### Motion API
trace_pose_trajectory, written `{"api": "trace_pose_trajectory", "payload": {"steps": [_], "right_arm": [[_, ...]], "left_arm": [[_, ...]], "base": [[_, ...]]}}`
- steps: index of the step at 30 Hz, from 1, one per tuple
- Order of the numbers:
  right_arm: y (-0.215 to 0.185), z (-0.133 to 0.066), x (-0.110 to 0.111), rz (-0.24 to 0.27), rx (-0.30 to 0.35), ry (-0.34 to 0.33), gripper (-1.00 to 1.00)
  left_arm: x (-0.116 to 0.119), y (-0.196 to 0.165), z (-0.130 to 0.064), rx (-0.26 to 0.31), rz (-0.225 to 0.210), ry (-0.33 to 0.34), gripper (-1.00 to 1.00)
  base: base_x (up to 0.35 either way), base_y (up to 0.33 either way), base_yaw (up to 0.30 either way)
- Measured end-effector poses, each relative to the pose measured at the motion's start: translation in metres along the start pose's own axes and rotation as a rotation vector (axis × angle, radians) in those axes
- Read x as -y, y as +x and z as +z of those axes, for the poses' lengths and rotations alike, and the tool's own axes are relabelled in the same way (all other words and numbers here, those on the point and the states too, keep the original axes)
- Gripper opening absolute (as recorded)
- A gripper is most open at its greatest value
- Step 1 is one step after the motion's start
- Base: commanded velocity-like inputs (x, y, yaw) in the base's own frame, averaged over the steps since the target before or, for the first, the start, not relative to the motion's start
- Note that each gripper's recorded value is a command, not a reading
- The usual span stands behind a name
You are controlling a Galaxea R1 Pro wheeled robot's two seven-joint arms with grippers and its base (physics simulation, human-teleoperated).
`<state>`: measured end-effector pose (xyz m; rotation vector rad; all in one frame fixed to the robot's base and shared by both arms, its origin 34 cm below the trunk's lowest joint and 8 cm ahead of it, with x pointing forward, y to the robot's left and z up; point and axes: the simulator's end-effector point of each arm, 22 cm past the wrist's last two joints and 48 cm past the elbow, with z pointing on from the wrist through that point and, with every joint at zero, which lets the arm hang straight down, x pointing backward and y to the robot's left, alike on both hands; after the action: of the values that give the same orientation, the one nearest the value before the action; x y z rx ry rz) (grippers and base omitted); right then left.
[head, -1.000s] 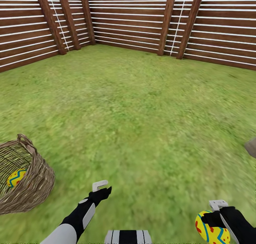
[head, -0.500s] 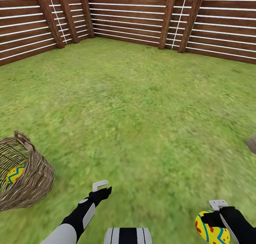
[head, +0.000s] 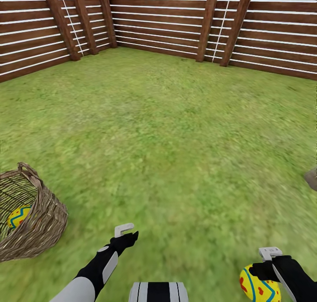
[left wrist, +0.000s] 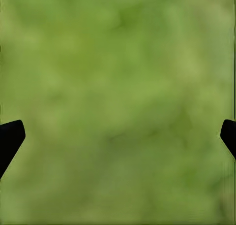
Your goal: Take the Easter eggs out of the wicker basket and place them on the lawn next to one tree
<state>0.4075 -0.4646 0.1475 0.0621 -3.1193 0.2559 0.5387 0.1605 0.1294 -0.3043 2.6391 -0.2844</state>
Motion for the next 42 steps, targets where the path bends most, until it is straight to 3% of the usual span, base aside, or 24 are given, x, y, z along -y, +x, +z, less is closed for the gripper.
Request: {"api": "trace_pose_trajectory", "payload": {"steps": [19, 29, 42], "right_arm": [[-0.021, -0.023, 0.001, 0.000, 0.061, 0.000, 1.00], [-0.033, -0.038, 0.004, 0.006, 0.101, 0.003, 1.00], [-0.049, -0.058, 0.008, 0.015, 0.154, 0.005, 1.00]], "left_arm": [[0.010, -0.028, -0.017, 0.051, 0.010, 0.009, 1.00], [0.020, -0.047, -0.029, 0.086, 0.016, 0.028, 1.00], [0.034, -0.071, -0.045, 0.132, 0.024, 0.048, 1.00]], "base": [[0.000, 0.000, 0.001], [0.000, 0.000, 0.197], [0.000, 0.000, 0.012]]}}
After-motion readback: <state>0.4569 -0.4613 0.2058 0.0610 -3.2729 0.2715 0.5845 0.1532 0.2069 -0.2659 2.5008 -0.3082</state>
